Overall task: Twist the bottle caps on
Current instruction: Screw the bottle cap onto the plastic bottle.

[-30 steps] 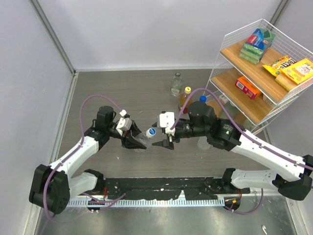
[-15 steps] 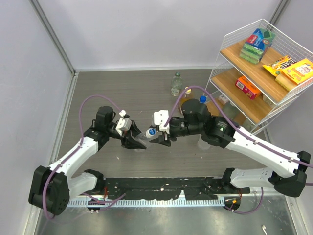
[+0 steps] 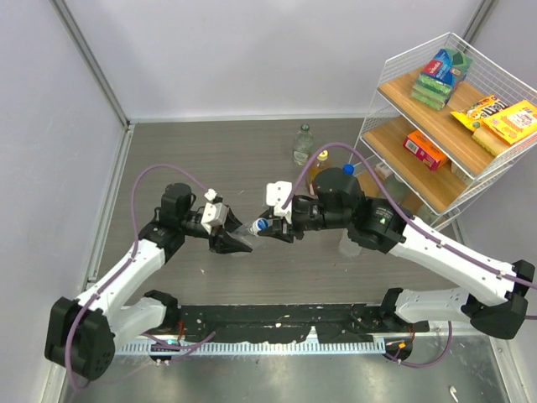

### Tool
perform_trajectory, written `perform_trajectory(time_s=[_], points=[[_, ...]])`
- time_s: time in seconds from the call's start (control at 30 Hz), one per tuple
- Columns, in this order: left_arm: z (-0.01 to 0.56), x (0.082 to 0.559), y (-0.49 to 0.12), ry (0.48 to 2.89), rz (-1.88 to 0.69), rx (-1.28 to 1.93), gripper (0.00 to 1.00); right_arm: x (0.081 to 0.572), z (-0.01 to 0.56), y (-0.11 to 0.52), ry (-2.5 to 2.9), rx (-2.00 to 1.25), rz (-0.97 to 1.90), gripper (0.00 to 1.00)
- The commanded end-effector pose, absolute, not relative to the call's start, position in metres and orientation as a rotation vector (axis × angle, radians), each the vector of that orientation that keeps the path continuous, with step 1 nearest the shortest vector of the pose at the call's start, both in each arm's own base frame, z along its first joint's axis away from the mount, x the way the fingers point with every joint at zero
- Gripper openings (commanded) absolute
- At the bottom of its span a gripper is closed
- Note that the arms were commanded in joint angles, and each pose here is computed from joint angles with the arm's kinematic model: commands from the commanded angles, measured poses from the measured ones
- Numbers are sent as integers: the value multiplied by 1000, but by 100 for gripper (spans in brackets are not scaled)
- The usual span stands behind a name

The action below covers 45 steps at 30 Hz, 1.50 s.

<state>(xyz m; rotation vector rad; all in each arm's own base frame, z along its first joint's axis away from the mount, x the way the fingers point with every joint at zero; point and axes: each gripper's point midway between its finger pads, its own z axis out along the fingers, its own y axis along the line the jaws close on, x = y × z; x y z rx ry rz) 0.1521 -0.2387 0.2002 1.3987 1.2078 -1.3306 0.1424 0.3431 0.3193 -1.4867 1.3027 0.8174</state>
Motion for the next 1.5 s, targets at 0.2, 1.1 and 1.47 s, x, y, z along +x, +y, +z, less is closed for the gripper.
perform_trajectory(time_s=[0.2, 1.1, 1.47], points=[[269, 201, -254, 1225, -807, 1101, 0, 173, 319, 350, 1628, -1081, 858, 4], [253, 234, -260, 1274, -432, 701, 0, 255, 265, 365, 2041, -5, 715, 20], [215, 235, -239, 1382, -439, 620, 0, 206, 349, 357, 1607, -483, 957, 82]])
